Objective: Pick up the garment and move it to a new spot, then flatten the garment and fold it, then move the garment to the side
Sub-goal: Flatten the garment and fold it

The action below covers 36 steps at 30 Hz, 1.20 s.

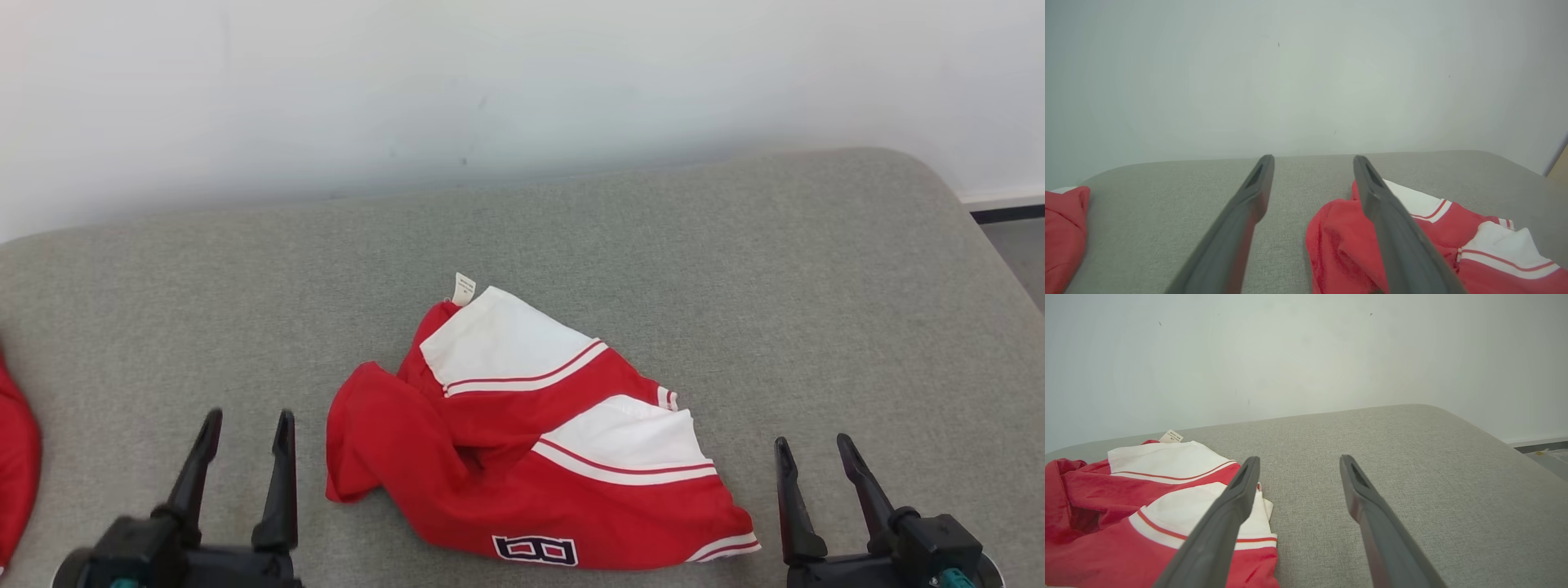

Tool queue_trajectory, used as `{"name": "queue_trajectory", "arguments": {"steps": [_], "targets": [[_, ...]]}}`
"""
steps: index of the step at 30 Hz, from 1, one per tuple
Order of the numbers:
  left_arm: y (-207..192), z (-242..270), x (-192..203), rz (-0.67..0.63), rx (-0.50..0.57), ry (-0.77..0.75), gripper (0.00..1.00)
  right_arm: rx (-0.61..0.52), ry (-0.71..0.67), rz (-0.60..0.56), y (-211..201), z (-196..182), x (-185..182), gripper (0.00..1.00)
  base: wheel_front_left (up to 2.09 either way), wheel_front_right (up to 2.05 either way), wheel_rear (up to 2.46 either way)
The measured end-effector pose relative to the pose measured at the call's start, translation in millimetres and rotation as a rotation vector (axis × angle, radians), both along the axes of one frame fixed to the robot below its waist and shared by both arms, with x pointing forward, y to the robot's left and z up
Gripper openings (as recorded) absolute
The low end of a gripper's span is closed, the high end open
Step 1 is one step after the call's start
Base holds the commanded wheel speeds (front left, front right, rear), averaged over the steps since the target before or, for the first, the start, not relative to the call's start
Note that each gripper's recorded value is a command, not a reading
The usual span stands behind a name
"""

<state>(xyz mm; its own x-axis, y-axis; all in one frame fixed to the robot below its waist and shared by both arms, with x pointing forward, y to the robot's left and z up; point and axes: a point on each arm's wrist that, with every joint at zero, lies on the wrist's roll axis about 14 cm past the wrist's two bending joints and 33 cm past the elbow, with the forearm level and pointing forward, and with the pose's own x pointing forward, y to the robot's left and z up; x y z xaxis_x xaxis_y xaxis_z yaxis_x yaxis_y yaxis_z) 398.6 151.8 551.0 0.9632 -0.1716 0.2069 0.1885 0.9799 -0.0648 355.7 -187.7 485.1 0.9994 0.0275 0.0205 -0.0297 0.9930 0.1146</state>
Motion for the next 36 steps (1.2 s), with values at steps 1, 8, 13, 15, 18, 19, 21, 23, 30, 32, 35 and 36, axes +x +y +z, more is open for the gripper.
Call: {"name": "queue_trajectory", "arguments": {"steps": [1, 8, 13, 15, 18, 19, 21, 23, 30, 32, 35, 36], "targets": [[4, -5, -4, 0.016, -0.003, 0.013, 1.00, 0.000, 0.002, 0.005, 2, -1, 0, 1.00, 0.00, 0.00, 0.00], [19, -16, -18, 0.062, -0.003, 0.042, 1.00, 0.000, 0.010, 0.022, 7, -3, -1, 1.00, 0.00, 0.00, 0.00], [28, -14, -19, 0.093, -0.020, 0.034, 1.00, 0.000, 0.019, 0.036, 11, -6, 1, 1.00, 0.00, 0.00, 0.00], [31, -14, -19, 0.100, -0.016, 0.030, 1.00, -0.010, 0.019, 0.062, 18, -6, 4, 1.00, 0.00, 0.00, 0.00], [30, -10, -16, 0.100, -0.020, 0.018, 1.00, -0.048, -0.013, 0.106, 24, 5, 21, 1.00, 0.00, 0.00, 0.00], [31, -9, -15, 0.105, -0.024, 0.016, 1.00, -0.066, -0.024, 0.121, 25, 9, 28, 1.00, 0.00, 0.00, 0.00], [33, -8, -13, 0.109, -0.030, 0.010, 1.00, -0.100, -0.038, 0.153, 28, 17, 42, 1.00, 0.00, 0.00, 0.00], [35, -8, -11, 0.120, -0.037, 0.012, 1.00, -0.135, -0.036, 0.193, 35, 22, 58, 1.00, 0.00, 0.00, 0.00], [47, -16, -6, 0.159, -0.053, 0.033, 1.00, -0.231, 0.014, 0.309, 64, 30, 115, 1.00, 0.00, 0.00, 0.00], [51, -19, -5, 0.172, -0.055, 0.043, 1.00, -0.240, 0.052, 0.332, 71, 23, 128, 1.00, 0.00, 0.00, 0.00], [58, -25, -4, 0.196, -0.059, 0.058, 1.00, -0.262, 0.132, 0.366, 79, 4, 143, 1.00, 0.00, 0.00, 0.00], [61, -26, -3, 0.203, -0.061, 0.063, 1.00, -0.263, 0.173, 0.376, 81, -5, 147, 1.00, 0.00, 0.00, 0.00]]}}
